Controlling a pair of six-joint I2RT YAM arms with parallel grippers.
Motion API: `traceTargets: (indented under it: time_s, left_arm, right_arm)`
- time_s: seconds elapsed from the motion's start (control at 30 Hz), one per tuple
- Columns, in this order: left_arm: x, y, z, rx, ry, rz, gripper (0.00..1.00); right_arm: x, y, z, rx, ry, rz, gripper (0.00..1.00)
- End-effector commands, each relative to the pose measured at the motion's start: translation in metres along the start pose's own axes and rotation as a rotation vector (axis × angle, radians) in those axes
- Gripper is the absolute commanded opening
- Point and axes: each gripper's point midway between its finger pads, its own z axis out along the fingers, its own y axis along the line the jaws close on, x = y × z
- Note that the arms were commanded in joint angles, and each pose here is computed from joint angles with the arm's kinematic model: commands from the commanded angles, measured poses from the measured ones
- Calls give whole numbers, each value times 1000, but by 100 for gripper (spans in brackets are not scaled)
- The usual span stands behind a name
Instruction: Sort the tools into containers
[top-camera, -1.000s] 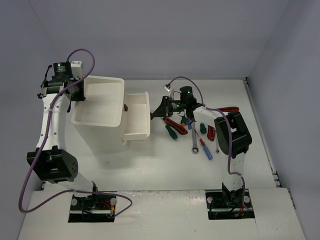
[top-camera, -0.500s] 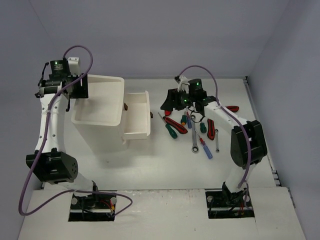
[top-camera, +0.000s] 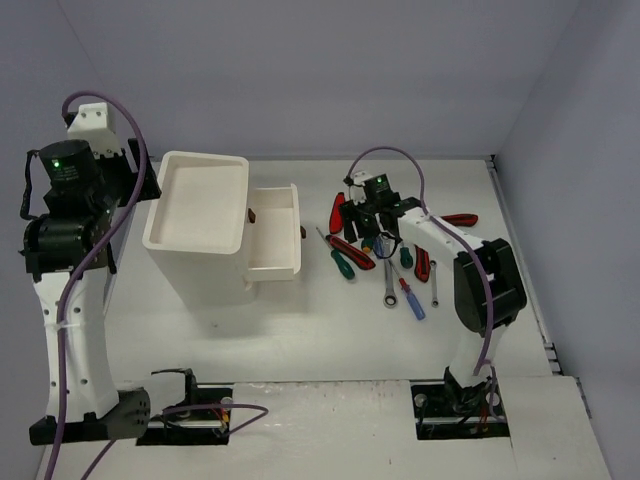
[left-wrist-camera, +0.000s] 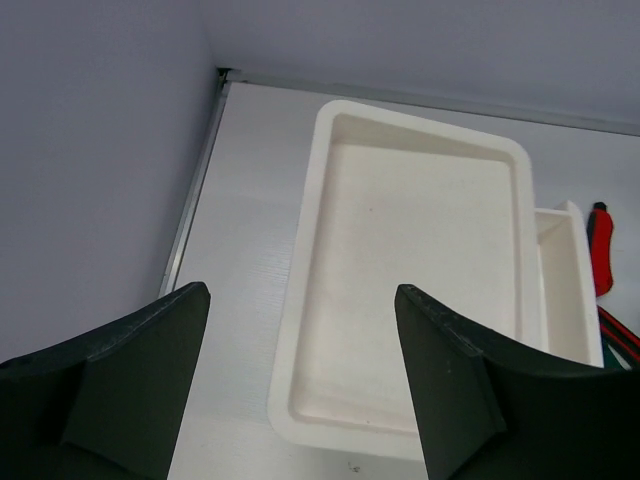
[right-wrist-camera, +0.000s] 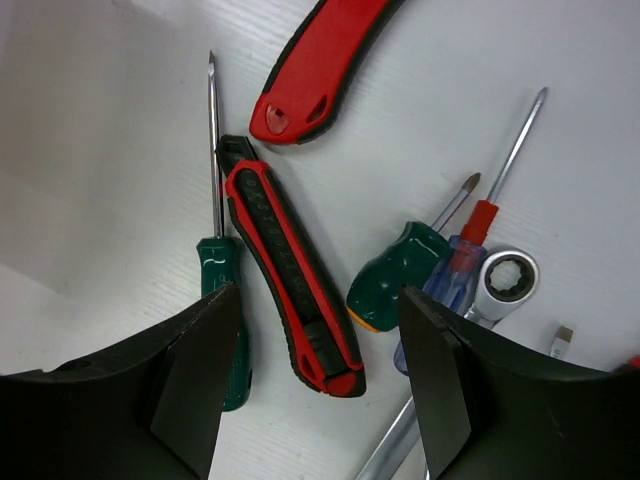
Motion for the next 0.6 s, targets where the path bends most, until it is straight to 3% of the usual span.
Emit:
traceTargets:
  time_s: [0.0,0.57]
  left_arm:
    - [-2,-10,-18,21,-47,5,72]
    - [44,-23,-34,71,23,67,72]
  right_arm:
    - [10,0,11,83,38,-117,61]
    - [56,-8,54,121,184,-201,53]
